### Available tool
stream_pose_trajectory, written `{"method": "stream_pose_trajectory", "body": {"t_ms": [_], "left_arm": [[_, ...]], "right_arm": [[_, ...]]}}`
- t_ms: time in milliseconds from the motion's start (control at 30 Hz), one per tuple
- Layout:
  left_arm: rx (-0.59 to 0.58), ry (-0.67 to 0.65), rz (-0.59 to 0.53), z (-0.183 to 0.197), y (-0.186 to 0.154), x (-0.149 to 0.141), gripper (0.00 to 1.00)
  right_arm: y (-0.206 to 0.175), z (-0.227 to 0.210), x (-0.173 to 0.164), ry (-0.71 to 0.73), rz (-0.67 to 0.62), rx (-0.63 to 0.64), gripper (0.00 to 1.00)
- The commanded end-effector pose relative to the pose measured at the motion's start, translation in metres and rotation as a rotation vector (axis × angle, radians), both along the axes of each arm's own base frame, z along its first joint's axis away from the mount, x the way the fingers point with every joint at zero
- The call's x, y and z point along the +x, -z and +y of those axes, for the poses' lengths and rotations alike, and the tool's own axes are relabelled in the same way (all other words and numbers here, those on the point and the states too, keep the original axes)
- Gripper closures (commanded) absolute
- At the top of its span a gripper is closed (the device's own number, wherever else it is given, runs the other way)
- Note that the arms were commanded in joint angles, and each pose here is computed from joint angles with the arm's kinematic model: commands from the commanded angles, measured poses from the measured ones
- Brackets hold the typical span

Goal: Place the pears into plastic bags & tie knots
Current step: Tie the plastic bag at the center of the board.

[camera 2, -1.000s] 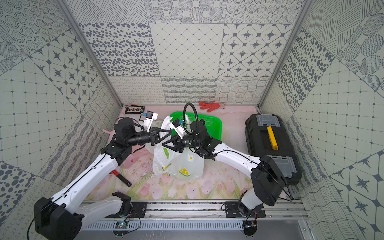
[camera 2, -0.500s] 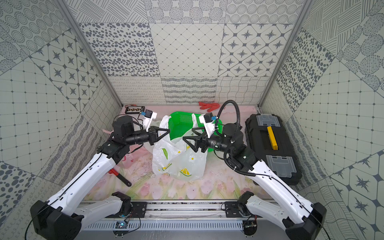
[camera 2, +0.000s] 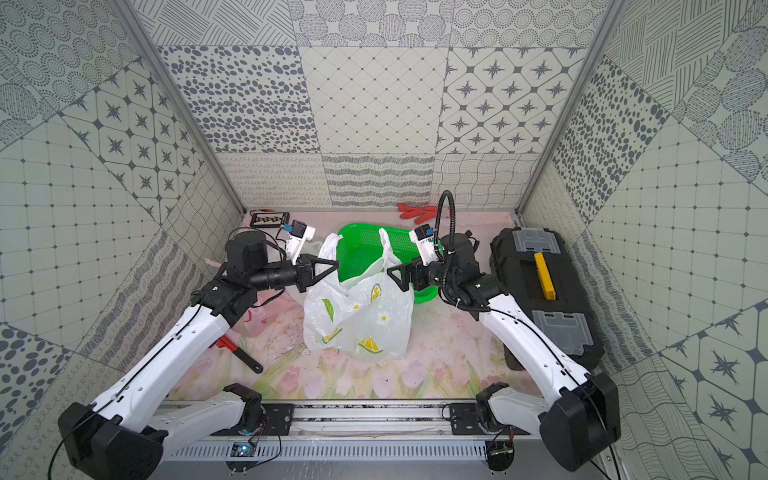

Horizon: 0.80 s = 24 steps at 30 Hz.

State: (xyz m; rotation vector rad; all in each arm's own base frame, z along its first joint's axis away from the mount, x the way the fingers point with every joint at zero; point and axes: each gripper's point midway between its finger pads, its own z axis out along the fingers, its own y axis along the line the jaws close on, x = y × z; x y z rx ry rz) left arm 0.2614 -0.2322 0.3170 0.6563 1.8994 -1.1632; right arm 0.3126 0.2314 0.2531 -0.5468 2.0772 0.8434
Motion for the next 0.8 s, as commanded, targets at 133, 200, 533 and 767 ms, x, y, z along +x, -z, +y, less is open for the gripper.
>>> {"method": "stream_pose_trajectory", "body": {"t_ms": [133,200,533,767], "left_arm": [[0.005,0.060,-0.008,-0.002,-0.005,-0.007,1.00],[0.011,0.067,-0.004,-0.002,-0.004,-0.008,1.00],[0.037,0.061,0.018,-0.002,-0.003,-0.005,1.00],[0.174,0.077,0.113,0.002,0.019,-0.001,1.00]], "right_arm": [[-0.046,0.035,0.022,-0.099,-0.166,0.169,0.04],[-0.045,0.047,0.018,-0.143,-0.178,0.155,0.07],[-0.028,0.071,0.012,-0.186,-0.194,0.052,0.59],[-0.031,0.072,-0.020,-0.232,-0.238,-0.063,0.90]]}}
